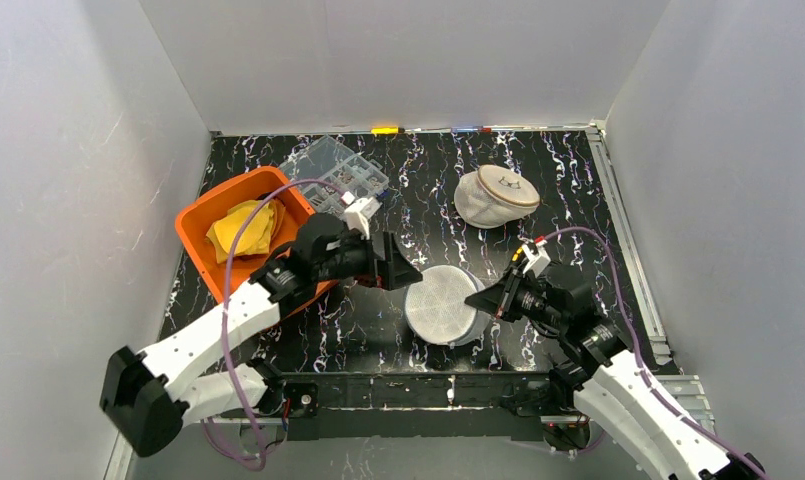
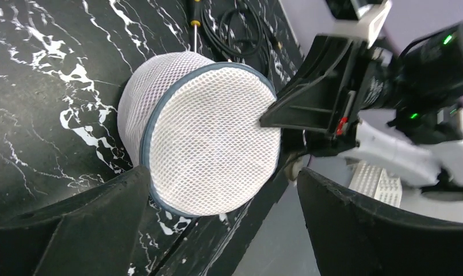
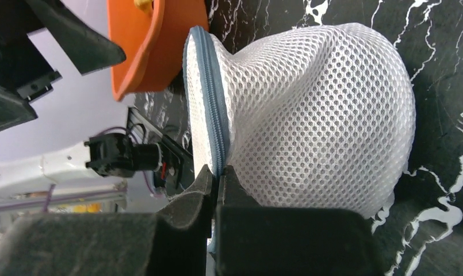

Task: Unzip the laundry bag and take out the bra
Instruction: Adjust the laundry bag at the center of the board.

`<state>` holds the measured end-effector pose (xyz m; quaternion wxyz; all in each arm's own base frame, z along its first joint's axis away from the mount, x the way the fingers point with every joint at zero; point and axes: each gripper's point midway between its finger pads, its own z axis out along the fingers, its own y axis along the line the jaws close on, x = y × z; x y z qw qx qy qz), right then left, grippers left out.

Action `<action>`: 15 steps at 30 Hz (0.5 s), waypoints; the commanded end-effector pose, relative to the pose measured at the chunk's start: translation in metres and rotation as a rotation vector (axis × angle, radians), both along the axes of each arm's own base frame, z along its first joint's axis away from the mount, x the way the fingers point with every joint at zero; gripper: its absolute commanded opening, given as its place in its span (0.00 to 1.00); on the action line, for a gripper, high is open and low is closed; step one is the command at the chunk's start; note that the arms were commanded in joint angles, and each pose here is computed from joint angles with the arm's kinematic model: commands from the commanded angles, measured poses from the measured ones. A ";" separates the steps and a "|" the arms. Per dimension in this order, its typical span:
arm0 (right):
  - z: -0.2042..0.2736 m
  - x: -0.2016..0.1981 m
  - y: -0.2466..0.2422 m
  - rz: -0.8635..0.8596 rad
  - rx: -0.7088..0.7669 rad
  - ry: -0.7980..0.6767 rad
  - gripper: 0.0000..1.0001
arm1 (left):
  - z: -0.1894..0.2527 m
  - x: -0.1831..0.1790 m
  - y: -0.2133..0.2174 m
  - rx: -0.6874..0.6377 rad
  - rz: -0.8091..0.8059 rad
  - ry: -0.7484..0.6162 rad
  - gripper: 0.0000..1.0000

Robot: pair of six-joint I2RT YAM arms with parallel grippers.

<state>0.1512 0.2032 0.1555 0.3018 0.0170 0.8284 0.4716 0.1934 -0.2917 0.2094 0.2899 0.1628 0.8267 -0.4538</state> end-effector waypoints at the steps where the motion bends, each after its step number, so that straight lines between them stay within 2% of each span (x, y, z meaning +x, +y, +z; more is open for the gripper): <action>1: 0.018 0.017 0.001 -0.149 0.208 0.004 0.01 | 0.021 0.011 0.011 -0.170 0.250 0.079 0.99; 4: 0.025 0.025 -0.003 -0.240 0.352 0.015 0.01 | 0.007 0.000 0.016 -0.155 0.317 0.172 0.98; 7: 0.022 0.031 -0.010 -0.313 0.407 0.040 0.01 | -0.013 -0.013 0.016 -0.160 0.384 0.239 0.98; 9: 0.023 0.033 -0.013 -0.340 0.423 0.037 0.01 | -0.017 -0.020 0.013 -0.189 0.425 0.232 0.99; 15: 0.038 0.042 -0.021 -0.405 0.467 0.009 0.01 | -0.033 -0.024 0.022 -0.150 0.559 0.242 0.99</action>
